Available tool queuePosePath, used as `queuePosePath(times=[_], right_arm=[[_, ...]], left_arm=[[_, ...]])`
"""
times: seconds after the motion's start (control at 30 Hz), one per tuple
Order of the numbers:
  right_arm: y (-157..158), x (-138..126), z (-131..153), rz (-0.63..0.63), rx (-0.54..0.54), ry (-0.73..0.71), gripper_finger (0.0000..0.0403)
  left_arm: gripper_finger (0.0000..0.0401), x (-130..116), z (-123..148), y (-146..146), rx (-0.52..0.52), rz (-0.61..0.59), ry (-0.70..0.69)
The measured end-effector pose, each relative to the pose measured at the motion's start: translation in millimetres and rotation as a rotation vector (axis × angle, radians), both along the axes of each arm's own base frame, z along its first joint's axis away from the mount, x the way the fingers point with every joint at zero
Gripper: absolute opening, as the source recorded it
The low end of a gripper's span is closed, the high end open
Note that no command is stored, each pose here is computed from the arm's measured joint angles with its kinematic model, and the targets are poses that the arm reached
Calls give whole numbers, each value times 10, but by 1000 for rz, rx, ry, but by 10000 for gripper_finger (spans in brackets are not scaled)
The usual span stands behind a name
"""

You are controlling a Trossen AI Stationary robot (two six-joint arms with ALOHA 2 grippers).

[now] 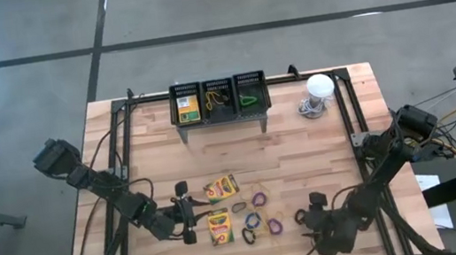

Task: Pick & Place Office Desk Supplies
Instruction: Put the black spring key chain into the right black bin

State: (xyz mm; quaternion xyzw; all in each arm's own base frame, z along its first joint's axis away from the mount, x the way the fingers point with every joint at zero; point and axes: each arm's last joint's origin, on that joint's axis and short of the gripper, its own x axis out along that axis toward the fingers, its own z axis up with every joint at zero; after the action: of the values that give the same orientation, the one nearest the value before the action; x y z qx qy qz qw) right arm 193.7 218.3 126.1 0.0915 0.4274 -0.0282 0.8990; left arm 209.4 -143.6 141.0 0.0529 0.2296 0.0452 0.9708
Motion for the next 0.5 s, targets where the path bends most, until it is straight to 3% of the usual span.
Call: queuePosePath(times=[0.37, 0.5], right_arm=[[-121, 83, -111, -56, 8, 90, 220], [-141, 101, -119, -50, -7, 94, 190]], left_arm=[[107, 9, 5, 7, -4, 4, -5], [107, 11, 5, 10, -4, 6, -5]])
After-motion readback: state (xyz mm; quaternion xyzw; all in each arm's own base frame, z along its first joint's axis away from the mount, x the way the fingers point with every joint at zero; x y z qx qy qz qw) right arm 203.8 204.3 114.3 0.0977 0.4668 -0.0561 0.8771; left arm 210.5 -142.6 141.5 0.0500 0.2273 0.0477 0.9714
